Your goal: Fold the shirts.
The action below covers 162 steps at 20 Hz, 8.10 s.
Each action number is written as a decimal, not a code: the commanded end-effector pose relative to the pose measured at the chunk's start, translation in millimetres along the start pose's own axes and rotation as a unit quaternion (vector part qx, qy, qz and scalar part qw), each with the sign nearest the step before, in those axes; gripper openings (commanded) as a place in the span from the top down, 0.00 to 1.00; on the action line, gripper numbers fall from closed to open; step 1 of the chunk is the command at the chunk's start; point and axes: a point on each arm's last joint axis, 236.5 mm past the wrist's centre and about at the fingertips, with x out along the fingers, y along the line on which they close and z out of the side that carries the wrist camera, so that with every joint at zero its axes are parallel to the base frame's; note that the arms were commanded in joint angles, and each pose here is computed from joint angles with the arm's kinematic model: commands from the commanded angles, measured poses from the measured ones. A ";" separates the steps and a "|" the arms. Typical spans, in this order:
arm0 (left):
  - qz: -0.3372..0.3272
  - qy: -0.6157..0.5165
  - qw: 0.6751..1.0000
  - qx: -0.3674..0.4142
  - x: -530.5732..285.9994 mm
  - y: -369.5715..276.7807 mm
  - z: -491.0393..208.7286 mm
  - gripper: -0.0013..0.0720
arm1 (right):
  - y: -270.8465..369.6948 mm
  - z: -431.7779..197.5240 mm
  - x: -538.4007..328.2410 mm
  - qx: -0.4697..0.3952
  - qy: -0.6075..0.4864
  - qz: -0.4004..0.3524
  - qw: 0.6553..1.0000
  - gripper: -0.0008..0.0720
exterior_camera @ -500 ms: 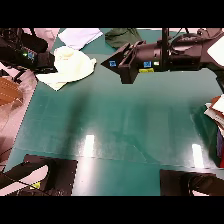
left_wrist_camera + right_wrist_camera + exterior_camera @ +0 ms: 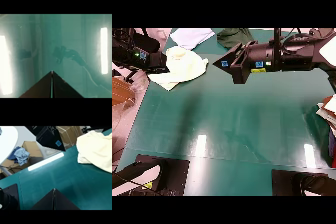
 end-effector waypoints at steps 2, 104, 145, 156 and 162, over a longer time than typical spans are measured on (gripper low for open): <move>0.000 0.000 1.000 0.000 0.0 -0.1 -0.1 0.94 | 0.5 0.0 -0.2 0.000 0.000 0.000 1.000 0.96; 0.098 0.356 0.924 0.098 159.1 22.2 -97.1 0.31 | -214.1 -278.6 -59.1 0.524 0.097 -0.132 0.836 0.13; -0.126 0.179 0.974 -0.052 188.8 15.6 -146.4 0.30 | -289.3 -248.1 -72.2 0.534 0.027 -0.183 0.825 0.96; -0.167 0.045 0.983 -0.066 242.9 -27.0 -91.4 0.94 | -272.8 -246.8 -57.6 0.531 0.045 -0.166 0.830 0.96; -0.219 -0.136 0.966 0.007 120.9 -81.7 23.4 0.94 | -258.7 -155.3 -126.4 0.420 -0.061 -0.208 0.881 0.96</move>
